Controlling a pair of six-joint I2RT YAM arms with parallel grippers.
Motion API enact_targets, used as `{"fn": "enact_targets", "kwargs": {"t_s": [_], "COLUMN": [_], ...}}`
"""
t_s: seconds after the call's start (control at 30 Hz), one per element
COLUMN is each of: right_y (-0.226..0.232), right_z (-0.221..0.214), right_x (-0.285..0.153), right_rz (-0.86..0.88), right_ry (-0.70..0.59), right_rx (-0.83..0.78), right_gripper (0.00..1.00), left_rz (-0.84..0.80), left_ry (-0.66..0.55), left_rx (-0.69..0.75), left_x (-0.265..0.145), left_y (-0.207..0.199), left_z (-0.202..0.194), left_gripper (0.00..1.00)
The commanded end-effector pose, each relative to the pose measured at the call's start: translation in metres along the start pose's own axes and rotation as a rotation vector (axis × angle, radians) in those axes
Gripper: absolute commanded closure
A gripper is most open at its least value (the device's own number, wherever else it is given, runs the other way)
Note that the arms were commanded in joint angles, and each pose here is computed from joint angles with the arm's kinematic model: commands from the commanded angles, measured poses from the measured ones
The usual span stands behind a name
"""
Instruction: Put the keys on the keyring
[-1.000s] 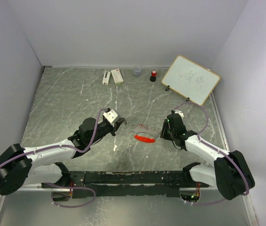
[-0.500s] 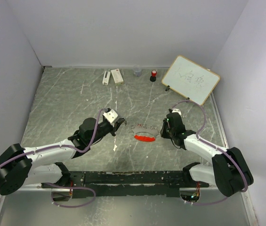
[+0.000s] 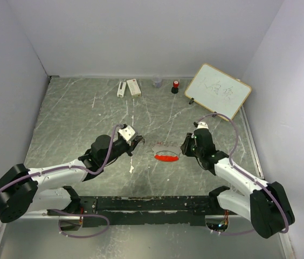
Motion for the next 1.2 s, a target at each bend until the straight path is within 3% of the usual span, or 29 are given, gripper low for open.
{"fn": "enact_targets", "kwargs": {"t_s": [0.0,0.2,1.17], "right_y": [0.001,-0.004,0.001], "right_z": [0.012,0.011,-0.001], "right_x": [-0.007,-0.001,0.022], "right_rz": [-0.013,-0.074,-0.164], "right_ry": [-0.052,-0.011,0.168], "right_rx": [-0.006,-0.018,-0.193], "right_gripper": [0.74,0.70,0.69], "left_rz": [-0.007,-0.003,0.002], "left_ry": [-0.037,-0.037,-0.023], "left_rx": [-0.015,-0.016,-0.015], "left_x": [0.000,-0.002,-0.003], "left_y": [0.000,0.001,0.001], "left_z": [0.006,0.006,0.001], "left_gripper": [0.94,0.93,0.93]}}
Point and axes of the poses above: each gripper's point midway between its finger pads, its own x axis out along the fingers, its own y axis along the line the jaws close on, z = x × y, the point moved 4 cm from there along -x, back along the fingers, and after that the axes turned 9 degrees about x, right-handed, at the moved point
